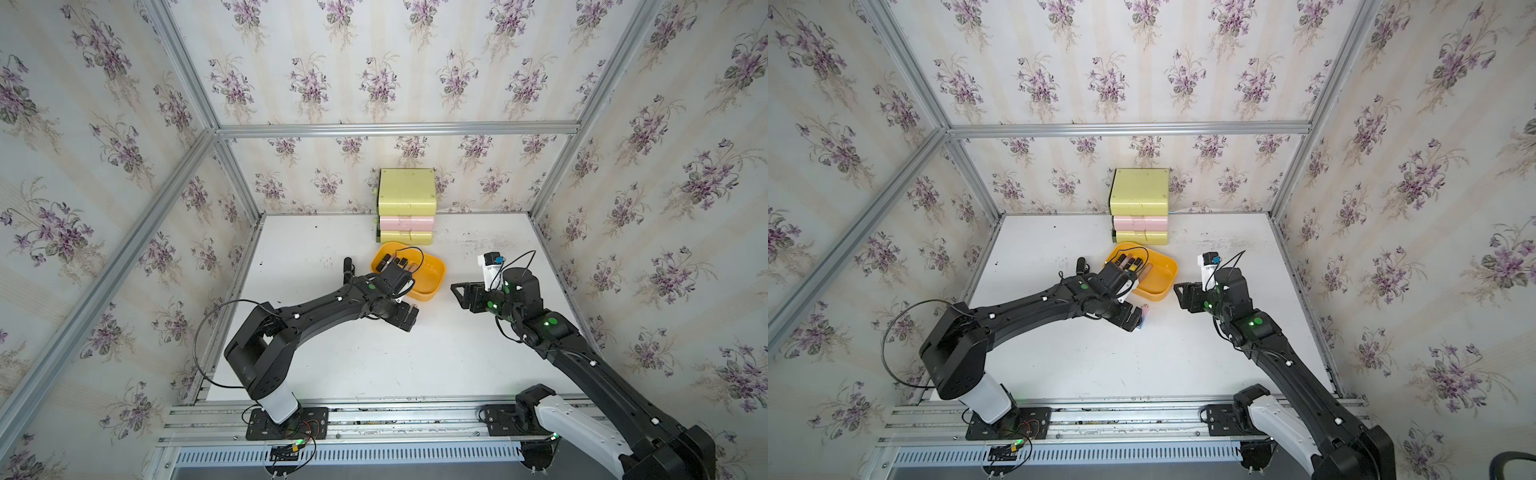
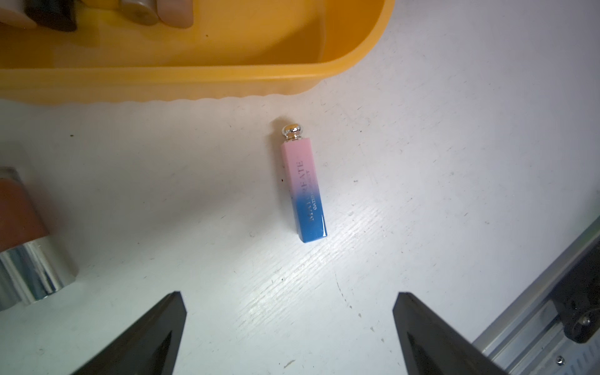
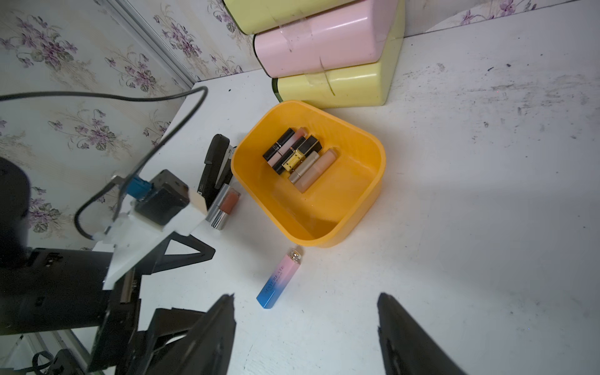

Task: Put the lipstick into the storage box
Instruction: Pick up the lipstick at the center of the board.

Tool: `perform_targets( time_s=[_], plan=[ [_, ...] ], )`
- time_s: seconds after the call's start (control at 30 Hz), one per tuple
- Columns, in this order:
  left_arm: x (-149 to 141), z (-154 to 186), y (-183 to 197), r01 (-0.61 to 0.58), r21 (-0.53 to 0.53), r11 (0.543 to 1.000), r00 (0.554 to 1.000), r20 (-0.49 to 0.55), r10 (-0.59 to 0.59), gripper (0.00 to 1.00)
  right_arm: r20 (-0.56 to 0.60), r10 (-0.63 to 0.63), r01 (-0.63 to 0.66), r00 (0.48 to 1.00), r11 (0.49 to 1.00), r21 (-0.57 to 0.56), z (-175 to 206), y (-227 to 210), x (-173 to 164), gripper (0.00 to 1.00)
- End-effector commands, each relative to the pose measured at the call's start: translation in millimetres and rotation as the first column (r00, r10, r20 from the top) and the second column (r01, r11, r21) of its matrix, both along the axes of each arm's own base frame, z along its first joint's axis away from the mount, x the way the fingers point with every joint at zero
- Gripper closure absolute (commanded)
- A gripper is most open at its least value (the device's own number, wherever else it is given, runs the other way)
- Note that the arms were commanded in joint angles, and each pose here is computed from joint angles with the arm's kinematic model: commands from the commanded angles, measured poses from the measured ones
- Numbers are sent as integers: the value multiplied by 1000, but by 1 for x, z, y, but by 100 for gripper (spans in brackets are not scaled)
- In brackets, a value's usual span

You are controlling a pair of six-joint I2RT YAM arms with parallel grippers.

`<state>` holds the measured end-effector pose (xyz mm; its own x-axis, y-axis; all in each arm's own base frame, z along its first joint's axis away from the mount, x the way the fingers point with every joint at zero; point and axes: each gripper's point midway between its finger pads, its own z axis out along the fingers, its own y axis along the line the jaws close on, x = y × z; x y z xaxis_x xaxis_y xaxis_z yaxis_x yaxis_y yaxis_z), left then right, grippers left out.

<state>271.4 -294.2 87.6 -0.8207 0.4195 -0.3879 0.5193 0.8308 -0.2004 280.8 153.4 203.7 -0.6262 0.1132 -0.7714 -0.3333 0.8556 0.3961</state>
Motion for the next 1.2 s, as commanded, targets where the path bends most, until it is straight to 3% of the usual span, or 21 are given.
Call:
perform_targets(
  time_s=[0.0, 0.17, 0.5, 0.83, 1.17],
  plan=[
    [0, -11, 0, 11, 55, 998, 1000, -28, -10, 0, 13, -55, 55, 998, 998, 14, 9, -12, 1, 28],
    [3, -25, -7, 14, 94, 995, 998, -61, -8, 0, 30, -98, 97, 995, 994, 51, 19, -25, 1, 28],
    [3, -43, -15, 20, 167, 986, 996, -94, -4, 2, -71, -93, 102, 993, 987, 126, -4, -29, 8, 30],
    [6, -58, -26, 37, 200, 979, 993, -118, -13, 12, -91, -72, 84, 993, 987, 136, -8, -27, 9, 30],
    [6, -69, -30, 46, 223, 974, 990, -142, -14, 34, -88, -65, 77, 994, 986, 146, -5, -25, 9, 30]
  ],
)
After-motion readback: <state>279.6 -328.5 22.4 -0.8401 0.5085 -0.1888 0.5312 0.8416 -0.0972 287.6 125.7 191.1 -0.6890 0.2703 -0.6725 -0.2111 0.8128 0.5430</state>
